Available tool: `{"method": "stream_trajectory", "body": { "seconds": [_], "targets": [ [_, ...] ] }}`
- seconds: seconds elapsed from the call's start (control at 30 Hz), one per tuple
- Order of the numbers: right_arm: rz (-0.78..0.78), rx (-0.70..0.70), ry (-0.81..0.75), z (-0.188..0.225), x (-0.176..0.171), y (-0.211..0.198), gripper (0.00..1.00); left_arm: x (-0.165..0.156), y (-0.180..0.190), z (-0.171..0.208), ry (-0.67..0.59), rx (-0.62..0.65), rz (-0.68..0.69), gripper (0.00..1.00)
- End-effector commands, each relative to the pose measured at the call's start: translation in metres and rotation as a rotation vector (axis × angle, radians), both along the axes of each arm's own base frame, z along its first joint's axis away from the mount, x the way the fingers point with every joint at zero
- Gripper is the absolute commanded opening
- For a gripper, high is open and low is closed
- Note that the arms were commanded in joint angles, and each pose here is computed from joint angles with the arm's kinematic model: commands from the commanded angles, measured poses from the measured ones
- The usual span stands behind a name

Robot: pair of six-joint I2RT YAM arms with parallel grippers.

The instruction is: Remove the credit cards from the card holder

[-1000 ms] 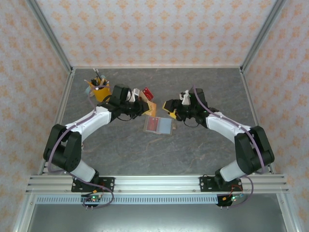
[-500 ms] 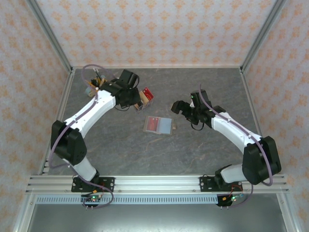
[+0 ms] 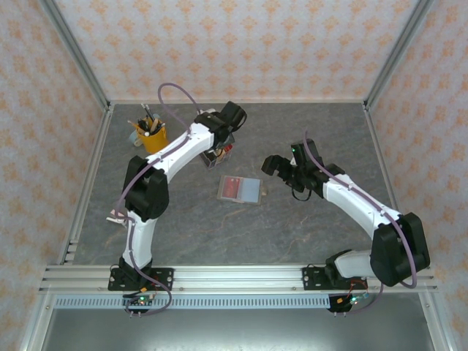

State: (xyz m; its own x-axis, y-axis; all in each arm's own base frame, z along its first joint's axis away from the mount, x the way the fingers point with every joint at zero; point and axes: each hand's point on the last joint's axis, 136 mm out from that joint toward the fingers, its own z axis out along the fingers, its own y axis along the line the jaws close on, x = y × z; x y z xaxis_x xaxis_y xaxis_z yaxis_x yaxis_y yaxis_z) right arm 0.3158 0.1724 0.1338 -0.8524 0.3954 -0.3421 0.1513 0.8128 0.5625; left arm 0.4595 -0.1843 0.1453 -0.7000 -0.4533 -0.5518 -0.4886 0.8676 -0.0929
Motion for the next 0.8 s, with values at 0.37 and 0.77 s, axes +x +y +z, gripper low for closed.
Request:
{"method": "stream_trajectory", "body": {
  "seconds": [0.37,0.77],
  "targets": [
    [0.003,0.009,0.01,-0.002,-0.006,-0.001,1.0,0.018,0.009,-0.023,-0.014,0.049,0.129,0.0],
    [0.006,0.0,0.026,-0.006,-0.008,-0.002,1.0,0.025,0.004,-0.042,0.029,0.016,0.129,0.21]
  ]
}}
